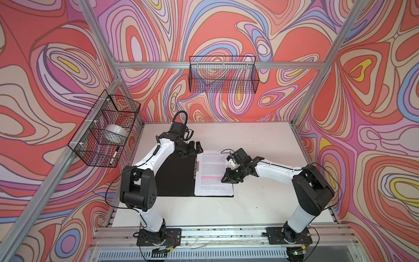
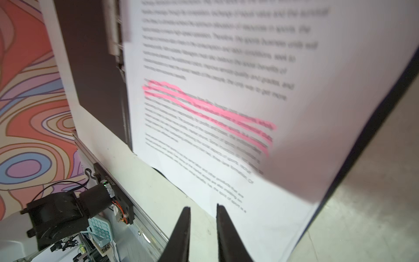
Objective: Put the files into the folder
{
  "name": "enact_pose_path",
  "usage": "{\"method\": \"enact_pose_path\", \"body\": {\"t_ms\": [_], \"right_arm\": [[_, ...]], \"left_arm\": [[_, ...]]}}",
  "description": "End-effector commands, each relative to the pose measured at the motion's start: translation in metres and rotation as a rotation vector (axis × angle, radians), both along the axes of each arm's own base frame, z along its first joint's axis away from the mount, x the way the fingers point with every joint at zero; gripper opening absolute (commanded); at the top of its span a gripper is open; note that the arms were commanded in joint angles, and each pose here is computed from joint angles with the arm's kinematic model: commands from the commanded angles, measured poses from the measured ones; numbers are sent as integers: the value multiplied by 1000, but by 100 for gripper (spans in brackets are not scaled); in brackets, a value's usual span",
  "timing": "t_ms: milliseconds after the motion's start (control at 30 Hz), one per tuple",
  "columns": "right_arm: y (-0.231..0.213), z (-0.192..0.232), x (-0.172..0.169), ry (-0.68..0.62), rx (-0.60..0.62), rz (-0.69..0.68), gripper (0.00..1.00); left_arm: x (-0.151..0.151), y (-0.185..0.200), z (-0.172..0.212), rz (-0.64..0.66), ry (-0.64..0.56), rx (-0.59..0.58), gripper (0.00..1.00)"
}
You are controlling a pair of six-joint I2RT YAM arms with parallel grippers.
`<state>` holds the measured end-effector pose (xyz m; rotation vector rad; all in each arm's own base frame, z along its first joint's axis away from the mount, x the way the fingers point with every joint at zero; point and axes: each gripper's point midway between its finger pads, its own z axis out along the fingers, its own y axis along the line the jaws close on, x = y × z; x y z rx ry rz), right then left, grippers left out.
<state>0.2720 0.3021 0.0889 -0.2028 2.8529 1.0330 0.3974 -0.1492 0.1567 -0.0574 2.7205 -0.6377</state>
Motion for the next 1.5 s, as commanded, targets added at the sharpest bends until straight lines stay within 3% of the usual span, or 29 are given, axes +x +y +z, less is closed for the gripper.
{"method": "enact_pose_path", "body": {"t_ms": [0,200,400,467,900,1100,1467], "right_arm": [[0,26,8,-65,-15,25,22],[5,47,43,-157,-32,-12,20],[21,67,81,-221,84,-91,16],[24,56,87,-200,84,-99,15],[27,55,93,-195,104,-113,14],[26,50,92,-177,102,-114,14],[23,54,95,-188,112,-119,14]], "left_arm": [[2,-2,-5,-75,21,13,100],[12,-10,-41,-102,100,-14,99],[17,-16,-71,-107,160,-40,98],[17,-17,-77,-111,171,-51,98],[21,-23,-102,-123,175,-80,97],[19,-34,-106,-136,195,-155,96],[17,-39,-86,-122,166,-246,94]]}}
